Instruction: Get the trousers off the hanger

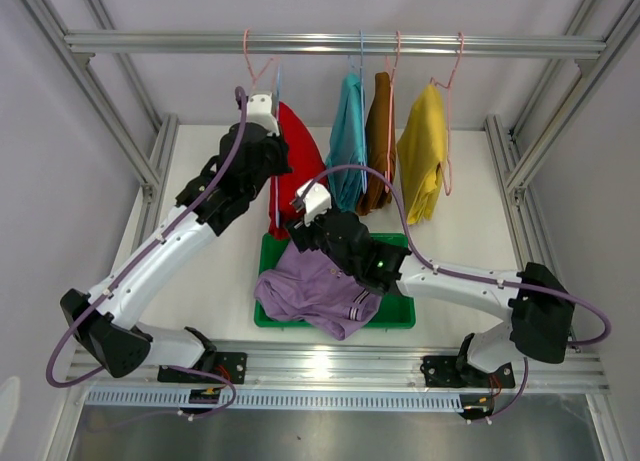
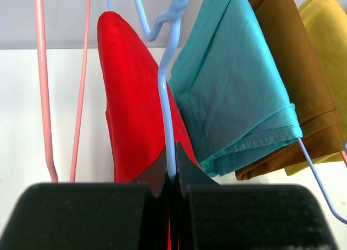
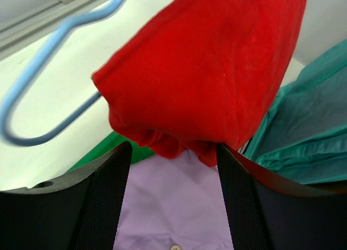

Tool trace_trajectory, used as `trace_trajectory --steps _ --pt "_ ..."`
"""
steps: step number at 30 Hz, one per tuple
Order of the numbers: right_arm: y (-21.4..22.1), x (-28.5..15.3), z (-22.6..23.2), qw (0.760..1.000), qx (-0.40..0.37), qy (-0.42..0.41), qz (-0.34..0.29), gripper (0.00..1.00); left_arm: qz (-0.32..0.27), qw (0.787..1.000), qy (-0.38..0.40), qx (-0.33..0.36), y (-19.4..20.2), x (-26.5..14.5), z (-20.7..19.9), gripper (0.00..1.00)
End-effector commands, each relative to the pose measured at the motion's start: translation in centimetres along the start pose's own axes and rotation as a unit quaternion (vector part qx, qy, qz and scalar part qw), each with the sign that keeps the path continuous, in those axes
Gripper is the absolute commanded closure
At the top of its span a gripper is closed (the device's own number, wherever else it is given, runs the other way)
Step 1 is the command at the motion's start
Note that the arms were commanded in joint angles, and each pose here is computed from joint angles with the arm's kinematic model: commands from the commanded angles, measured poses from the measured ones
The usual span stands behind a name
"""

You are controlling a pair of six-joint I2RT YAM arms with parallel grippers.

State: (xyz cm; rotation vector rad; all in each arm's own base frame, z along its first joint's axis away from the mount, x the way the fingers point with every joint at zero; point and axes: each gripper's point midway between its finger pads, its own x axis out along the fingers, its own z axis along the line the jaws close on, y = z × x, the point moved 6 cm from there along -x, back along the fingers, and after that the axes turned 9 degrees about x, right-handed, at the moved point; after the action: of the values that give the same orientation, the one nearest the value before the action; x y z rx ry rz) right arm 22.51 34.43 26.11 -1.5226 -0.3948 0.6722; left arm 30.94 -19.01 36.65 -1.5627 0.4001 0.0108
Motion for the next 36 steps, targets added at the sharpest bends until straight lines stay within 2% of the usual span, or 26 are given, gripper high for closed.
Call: trace_trajectory --steps 1,11,15,22,26,31,36 --pt "-2.8 1.3 -0.5 0.998 0.005 0.028 -0.060 0.32 -0.063 0.998 0.002 -0.006 -3.0 -1.8 0.2 1.00" --pt "-2.2 3.7 -1.5 0.992 -0.019 0.086 -0.096 0.32 -0.059 0.998 0.006 0.005 -2.4 -1.7 0.2 1.00" --pt "-1.7 3.8 -1.4 0.991 -0.020 0.090 -0.093 0.31 -0.059 0.998 0.007 0.008 -2.2 -1.7 0.2 1.00" --pt "-2.1 2.9 -1.3 0.989 -0.006 0.091 -0.120 0.20 -0.054 0.998 0.016 0.008 -1.8 -1.6 0.0 1.00" --pt "-2.0 3.7 -1.4 0.988 -0.011 0.090 -0.121 0.18 -0.054 0.998 0.019 0.007 -1.8 -1.7 0.0 1.00" --pt "-1.9 5.8 -1.7 0.985 -0.030 0.110 -0.126 0.21 -0.056 0.998 0.026 0.003 -1.9 -2.0 -0.1 0.99" --pt "-1.2 8.2 -2.5 0.984 -0.041 0.108 -0.133 0.32 -0.054 0.998 0.035 0.001 -1.8 -2.2 -0.3 1.00"
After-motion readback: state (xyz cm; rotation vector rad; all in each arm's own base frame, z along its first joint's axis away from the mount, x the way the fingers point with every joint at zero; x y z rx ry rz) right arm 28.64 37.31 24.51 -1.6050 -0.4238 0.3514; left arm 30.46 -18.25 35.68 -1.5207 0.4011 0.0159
